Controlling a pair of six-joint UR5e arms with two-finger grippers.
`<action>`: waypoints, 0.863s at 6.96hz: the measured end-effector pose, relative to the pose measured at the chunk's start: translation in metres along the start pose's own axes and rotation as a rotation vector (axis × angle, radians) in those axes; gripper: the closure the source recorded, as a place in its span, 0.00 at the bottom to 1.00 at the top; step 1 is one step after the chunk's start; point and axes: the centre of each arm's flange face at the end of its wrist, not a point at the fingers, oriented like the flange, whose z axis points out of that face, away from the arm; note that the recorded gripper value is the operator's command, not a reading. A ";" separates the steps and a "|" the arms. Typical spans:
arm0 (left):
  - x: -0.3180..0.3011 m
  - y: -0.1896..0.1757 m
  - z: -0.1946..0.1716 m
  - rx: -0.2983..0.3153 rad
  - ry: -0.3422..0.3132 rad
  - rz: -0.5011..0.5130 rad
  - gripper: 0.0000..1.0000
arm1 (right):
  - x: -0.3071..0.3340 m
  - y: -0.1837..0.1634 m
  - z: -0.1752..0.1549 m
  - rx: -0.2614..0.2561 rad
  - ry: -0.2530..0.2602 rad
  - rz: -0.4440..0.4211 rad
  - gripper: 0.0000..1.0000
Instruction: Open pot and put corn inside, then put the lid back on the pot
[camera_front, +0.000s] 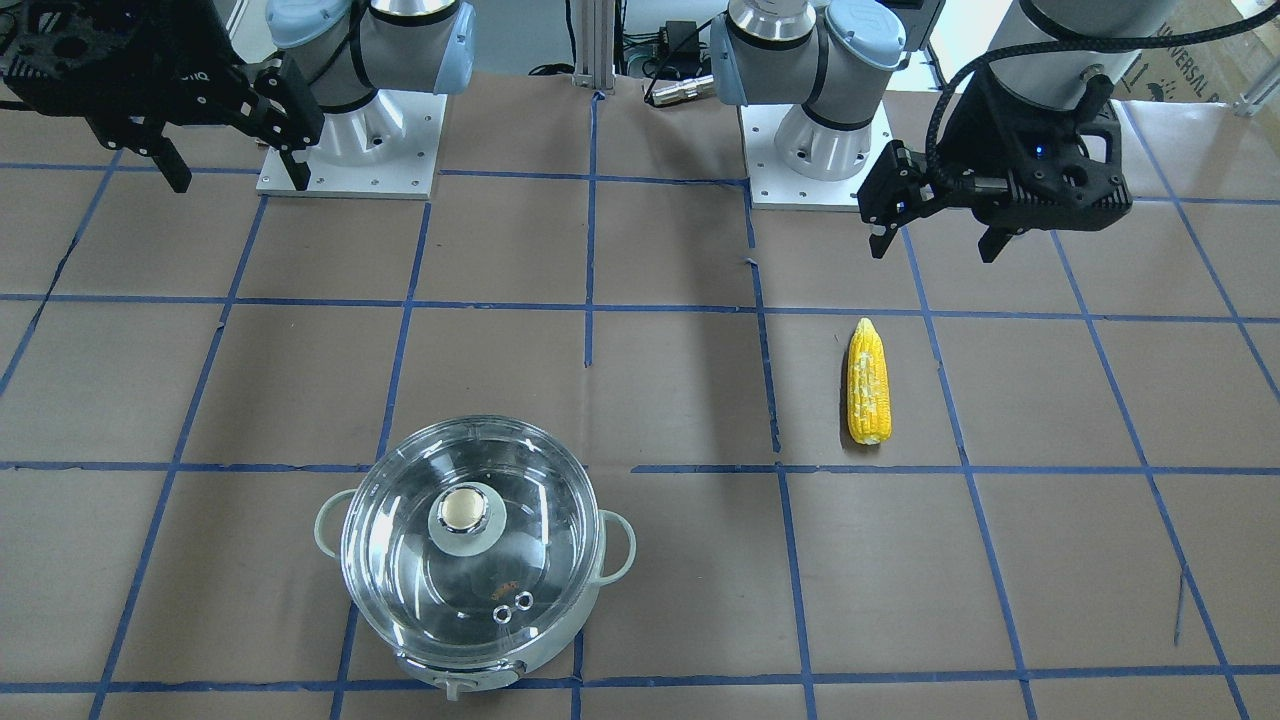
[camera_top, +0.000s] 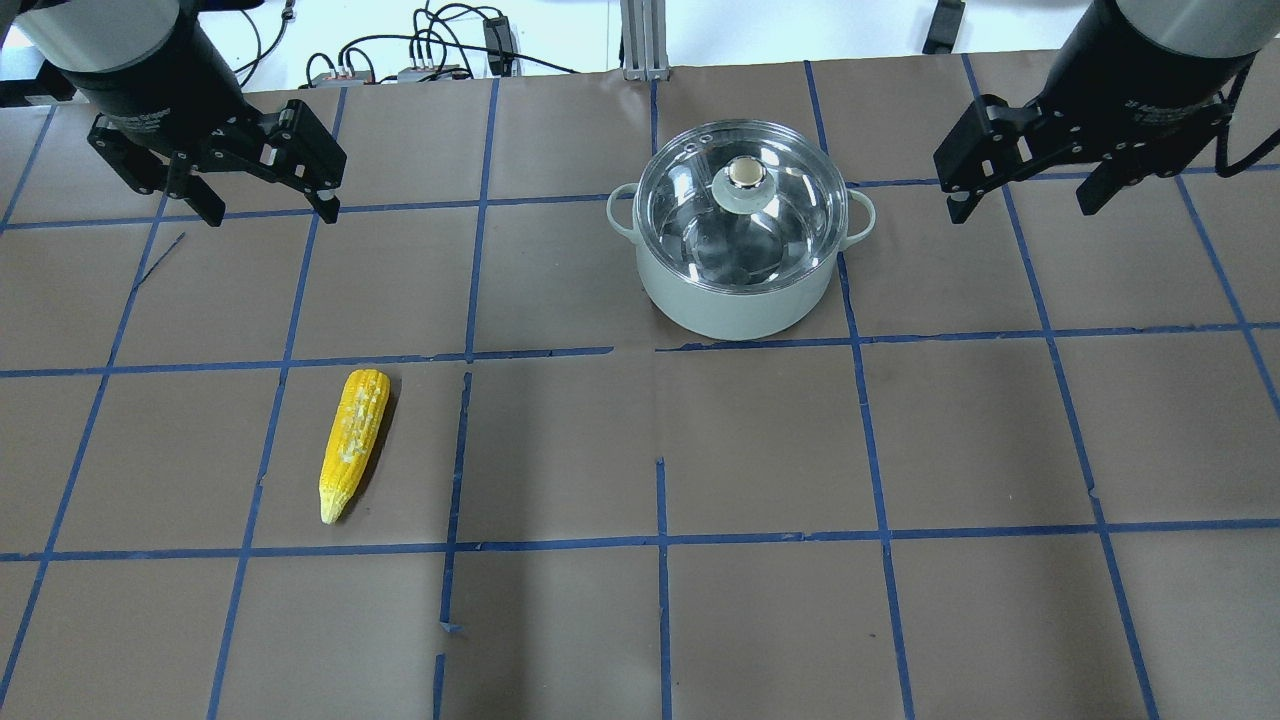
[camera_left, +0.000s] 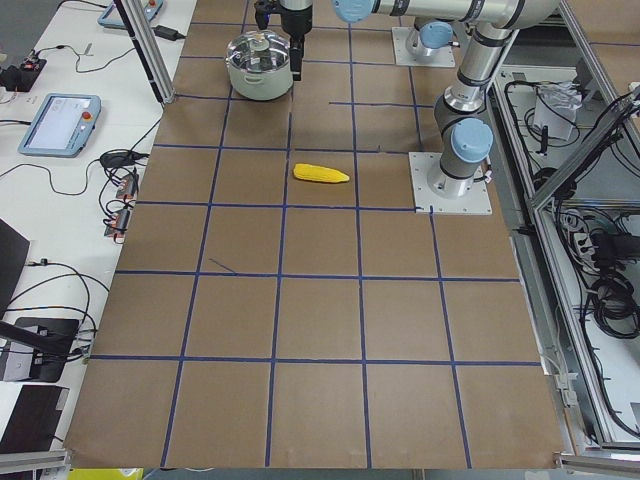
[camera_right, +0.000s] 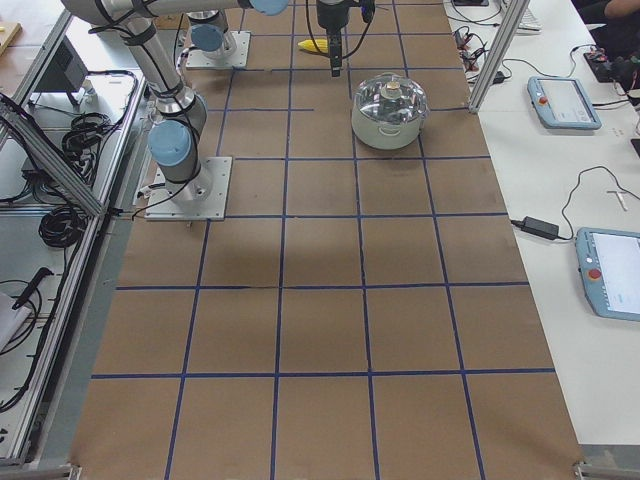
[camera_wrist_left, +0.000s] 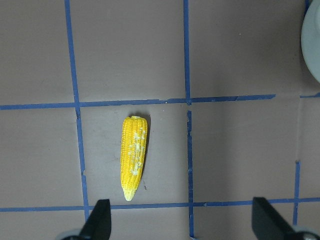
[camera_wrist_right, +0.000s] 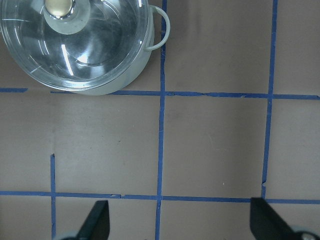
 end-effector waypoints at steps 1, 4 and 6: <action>0.000 0.000 0.000 0.000 0.000 0.000 0.00 | 0.000 0.000 0.000 -0.001 0.000 0.000 0.00; 0.000 0.002 -0.001 -0.016 0.001 -0.003 0.00 | 0.000 -0.001 0.001 -0.002 0.001 0.000 0.00; -0.001 0.008 -0.004 -0.037 0.007 -0.009 0.00 | 0.000 -0.001 0.001 -0.001 0.000 0.000 0.00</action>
